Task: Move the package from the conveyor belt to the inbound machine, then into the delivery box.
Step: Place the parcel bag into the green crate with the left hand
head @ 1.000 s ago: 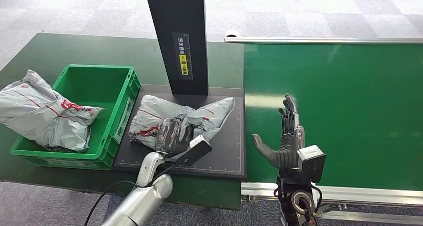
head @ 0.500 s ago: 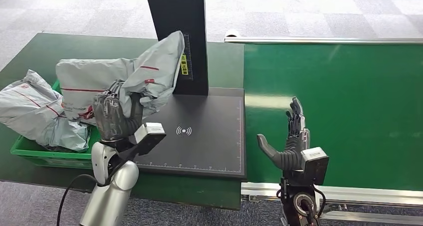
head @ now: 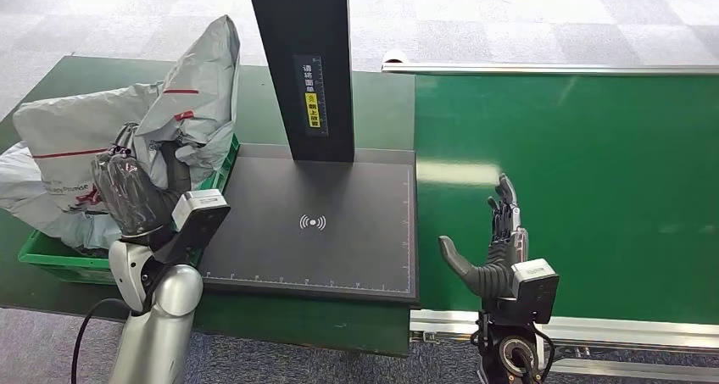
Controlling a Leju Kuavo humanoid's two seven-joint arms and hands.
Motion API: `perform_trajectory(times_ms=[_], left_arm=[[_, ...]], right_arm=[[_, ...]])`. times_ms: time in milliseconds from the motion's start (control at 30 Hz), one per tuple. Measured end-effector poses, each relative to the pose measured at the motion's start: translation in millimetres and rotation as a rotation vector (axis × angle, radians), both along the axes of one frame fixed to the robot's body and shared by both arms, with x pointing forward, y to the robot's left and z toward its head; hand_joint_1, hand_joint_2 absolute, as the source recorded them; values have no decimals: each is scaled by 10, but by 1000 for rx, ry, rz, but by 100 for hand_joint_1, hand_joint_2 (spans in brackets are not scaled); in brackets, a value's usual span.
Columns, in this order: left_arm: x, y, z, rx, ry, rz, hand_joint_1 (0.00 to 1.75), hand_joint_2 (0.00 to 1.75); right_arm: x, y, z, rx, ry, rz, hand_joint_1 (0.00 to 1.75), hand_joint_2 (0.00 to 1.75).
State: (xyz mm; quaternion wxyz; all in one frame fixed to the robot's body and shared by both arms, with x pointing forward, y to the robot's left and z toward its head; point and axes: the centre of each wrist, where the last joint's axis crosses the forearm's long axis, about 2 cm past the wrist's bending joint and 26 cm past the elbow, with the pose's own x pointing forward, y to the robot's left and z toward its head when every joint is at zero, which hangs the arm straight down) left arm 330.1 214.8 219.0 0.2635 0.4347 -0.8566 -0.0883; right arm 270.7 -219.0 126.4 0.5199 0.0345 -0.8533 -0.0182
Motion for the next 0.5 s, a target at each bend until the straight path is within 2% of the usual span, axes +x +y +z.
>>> perform_trajectory(times_ms=[167,267,500], left_arm=[[18,42,4,-6,18,31,175,175],[145,161,-24,-10,82,96,175,175],[633,845,-224,138,272,315,175,175]], right_arm=[[0,1,1,1,0,-1,0,175],[1,-1,9,6,-2,-4,0,175],[-6,-19,21,38,5,-16,0,175]])
